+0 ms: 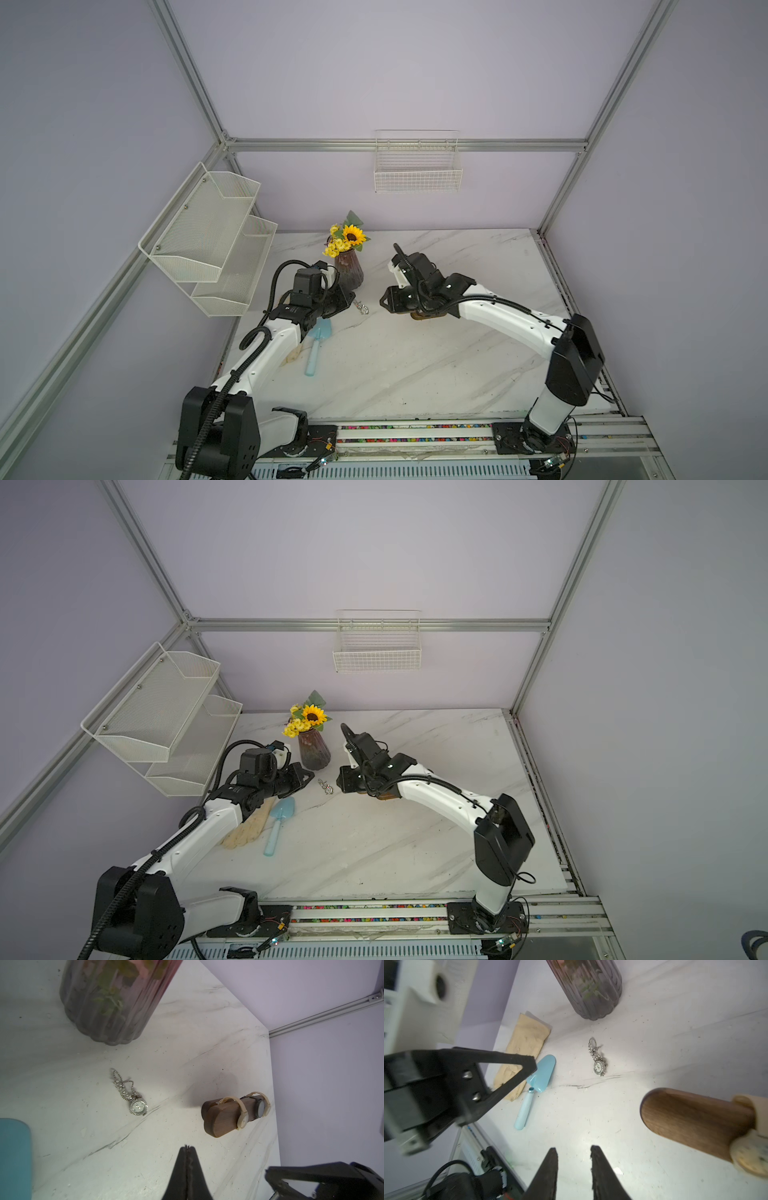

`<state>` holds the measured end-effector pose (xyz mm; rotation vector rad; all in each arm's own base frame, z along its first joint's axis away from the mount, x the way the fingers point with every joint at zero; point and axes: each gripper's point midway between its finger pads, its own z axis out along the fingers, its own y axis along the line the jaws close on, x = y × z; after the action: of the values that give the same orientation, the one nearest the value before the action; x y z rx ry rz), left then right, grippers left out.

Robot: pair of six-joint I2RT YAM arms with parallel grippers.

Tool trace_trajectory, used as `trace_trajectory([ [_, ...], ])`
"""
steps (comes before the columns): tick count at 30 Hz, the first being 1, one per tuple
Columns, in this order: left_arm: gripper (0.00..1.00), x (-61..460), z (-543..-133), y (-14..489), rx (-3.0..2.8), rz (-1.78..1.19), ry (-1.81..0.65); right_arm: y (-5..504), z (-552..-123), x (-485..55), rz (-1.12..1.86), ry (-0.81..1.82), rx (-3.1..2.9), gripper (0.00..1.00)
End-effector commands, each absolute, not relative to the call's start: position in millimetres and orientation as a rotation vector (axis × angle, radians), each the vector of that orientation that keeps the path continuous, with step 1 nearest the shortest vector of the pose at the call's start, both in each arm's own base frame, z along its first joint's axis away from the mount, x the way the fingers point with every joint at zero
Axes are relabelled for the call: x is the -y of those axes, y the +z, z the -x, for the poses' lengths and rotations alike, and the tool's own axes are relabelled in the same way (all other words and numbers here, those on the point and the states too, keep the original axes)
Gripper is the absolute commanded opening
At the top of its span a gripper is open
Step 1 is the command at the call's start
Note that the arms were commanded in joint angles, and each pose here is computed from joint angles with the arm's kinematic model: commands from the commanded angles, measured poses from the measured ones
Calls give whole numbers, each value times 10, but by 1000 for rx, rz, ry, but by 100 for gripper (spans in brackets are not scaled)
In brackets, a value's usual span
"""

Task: Place watch on stand
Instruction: Move the watch to the center of the board.

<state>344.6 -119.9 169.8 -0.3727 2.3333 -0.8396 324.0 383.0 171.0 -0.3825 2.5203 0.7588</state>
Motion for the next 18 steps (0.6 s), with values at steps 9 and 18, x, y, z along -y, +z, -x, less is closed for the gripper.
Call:
trace_trajectory([
  [9, 50, 662, -3221, 1790, -2283, 618, -655, 943, -3658, -4287, 542, 497, -2530, 33],
  [18, 50, 661, -3201, 1731, -2305, 633, -698, 595, -3844, -4519, 582, 450, -2545, 35],
])
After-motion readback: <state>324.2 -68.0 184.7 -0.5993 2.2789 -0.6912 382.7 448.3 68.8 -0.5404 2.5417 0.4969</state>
